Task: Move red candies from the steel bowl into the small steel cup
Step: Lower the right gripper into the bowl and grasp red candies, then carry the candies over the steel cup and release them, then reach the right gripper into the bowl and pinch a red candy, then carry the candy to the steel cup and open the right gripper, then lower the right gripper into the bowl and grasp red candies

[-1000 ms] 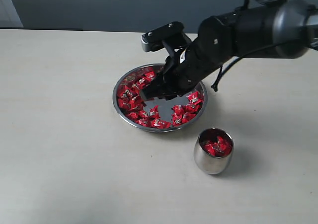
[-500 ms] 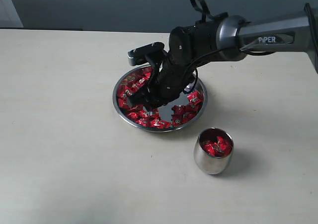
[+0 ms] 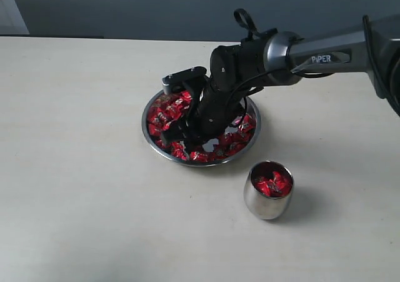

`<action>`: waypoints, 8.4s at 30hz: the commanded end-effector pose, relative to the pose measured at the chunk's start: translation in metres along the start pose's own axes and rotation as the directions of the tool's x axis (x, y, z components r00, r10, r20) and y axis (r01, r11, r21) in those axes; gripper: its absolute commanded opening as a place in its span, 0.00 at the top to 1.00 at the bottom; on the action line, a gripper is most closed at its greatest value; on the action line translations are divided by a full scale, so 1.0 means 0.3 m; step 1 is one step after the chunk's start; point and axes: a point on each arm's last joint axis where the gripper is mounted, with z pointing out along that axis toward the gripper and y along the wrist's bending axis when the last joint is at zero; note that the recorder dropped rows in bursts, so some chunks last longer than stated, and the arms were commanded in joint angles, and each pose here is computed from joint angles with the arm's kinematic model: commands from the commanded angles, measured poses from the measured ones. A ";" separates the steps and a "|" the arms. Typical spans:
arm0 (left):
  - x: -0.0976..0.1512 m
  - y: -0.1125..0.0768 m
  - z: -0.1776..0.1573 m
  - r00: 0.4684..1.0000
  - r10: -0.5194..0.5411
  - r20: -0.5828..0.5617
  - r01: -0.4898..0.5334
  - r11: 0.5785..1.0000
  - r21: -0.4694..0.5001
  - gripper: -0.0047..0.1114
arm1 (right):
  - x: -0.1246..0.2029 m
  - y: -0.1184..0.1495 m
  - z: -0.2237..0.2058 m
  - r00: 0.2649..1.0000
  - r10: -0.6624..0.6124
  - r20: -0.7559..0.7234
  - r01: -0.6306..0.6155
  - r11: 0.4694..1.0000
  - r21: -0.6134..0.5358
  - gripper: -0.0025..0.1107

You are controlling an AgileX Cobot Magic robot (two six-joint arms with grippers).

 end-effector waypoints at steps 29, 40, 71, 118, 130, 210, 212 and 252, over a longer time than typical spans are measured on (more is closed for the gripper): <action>0.000 -0.002 -0.001 1.000 -0.007 0.009 0.007 1.000 0.008 0.96 | 0.515 0.040 -0.583 0.980 -0.016 0.199 0.011 1.000 0.025 0.98; 0.000 -0.002 -0.001 1.000 -0.007 0.009 0.007 1.000 0.008 0.96 | 0.518 0.017 -0.526 0.976 -0.064 0.207 0.048 0.996 0.079 0.91; 0.000 -0.002 -0.001 1.000 -0.007 0.009 0.007 1.000 0.008 0.96 | 0.229 0.021 -0.520 0.853 -0.093 0.513 0.043 0.993 0.107 0.65; 0.000 -0.002 -0.001 1.000 -0.007 0.009 0.007 1.000 0.008 0.96 | 0.033 -0.135 -0.091 1.000 -0.008 -0.005 0.009 0.988 0.157 0.65; 0.000 -0.002 -0.001 1.000 -0.007 0.009 0.007 1.000 0.008 0.96 | 0.037 -0.140 -0.066 1.000 -0.016 -0.014 0.018 0.987 0.160 0.66; 0.000 -0.002 -0.001 1.000 -0.007 0.009 0.007 1.000 0.008 0.96 | 0.502 -0.025 -0.433 0.987 0.054 0.151 -0.064 0.996 0.060 0.77; 0.000 -0.002 -0.001 1.000 -0.007 0.009 0.007 1.000 0.008 0.96 | 0.499 -0.025 -0.437 0.986 0.052 0.159 -0.062 0.996 0.061 0.77; 0.000 -0.002 -0.001 1.000 -0.007 0.009 0.007 1.000 0.008 0.96 | 0.062 -0.050 -0.420 0.883 -0.176 0.435 0.095 0.975 0.200 0.60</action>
